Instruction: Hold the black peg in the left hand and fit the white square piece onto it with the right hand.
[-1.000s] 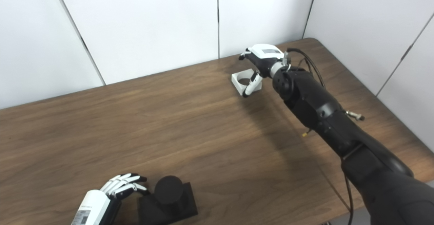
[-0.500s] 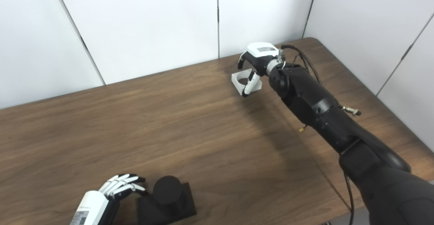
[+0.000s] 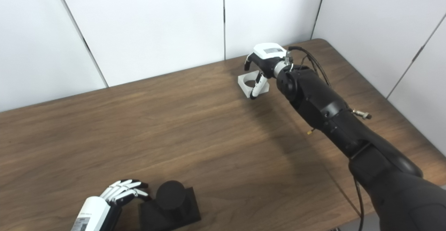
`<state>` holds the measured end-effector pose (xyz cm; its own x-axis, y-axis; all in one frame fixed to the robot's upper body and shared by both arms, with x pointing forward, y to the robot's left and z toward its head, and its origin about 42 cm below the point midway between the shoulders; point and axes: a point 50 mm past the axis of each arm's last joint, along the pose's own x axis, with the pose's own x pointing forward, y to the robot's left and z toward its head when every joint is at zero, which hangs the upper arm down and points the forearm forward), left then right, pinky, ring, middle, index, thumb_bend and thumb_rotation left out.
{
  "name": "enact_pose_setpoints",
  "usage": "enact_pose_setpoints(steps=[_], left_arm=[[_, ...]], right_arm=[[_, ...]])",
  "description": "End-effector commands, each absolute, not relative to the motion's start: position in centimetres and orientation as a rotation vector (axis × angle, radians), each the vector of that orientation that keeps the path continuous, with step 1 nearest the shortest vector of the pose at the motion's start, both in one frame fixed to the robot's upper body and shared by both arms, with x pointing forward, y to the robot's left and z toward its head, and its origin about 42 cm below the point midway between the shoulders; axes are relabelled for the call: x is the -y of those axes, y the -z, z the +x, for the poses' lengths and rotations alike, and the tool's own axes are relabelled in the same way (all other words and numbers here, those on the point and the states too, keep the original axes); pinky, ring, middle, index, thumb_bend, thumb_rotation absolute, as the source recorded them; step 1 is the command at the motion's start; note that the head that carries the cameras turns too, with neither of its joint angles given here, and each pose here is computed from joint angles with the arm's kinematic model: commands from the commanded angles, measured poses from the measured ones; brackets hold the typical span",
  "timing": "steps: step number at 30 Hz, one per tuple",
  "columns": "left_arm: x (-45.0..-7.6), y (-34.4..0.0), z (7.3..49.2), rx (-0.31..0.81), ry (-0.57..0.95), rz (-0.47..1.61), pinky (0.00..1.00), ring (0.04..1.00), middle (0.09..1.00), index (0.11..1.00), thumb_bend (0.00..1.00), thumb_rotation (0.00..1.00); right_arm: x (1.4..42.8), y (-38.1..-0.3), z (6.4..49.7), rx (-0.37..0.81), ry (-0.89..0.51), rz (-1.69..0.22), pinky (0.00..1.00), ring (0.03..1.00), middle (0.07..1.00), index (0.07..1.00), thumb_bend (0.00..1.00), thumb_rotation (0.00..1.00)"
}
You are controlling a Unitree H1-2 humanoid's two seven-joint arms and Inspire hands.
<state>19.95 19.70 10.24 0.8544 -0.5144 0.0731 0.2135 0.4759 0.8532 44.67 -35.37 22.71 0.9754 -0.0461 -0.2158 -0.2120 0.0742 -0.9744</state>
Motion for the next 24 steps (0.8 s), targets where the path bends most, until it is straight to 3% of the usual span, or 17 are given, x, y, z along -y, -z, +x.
enact_pose_setpoints(steps=[1, 13, 24], left_arm=[[-20.9, -9.4, 19.4, 0.267, 0.469, 1.034, 0.84, 0.82, 0.767, 0.486, 0.52, 0.05], [-20.8, -9.7, 19.3, 0.267, 0.471, 1.04, 0.83, 0.816, 0.763, 0.486, 0.52, 0.05], [-20.4, -9.9, 19.2, 0.261, 0.476, 1.039, 0.83, 0.817, 0.762, 0.486, 0.52, 0.05]], right_arm=[[36.1, -25.7, 45.4, -0.139, -0.081, -1.549, 0.94, 0.955, 0.894, 0.727, 0.89, 0.21], [35.8, -25.3, 45.7, -0.17, -0.106, -1.56, 0.96, 0.957, 0.896, 0.748, 0.89, 0.2], [35.7, -24.5, 45.5, -0.185, -0.12, -1.57, 0.96, 0.941, 0.89, 0.713, 0.87, 0.18]])
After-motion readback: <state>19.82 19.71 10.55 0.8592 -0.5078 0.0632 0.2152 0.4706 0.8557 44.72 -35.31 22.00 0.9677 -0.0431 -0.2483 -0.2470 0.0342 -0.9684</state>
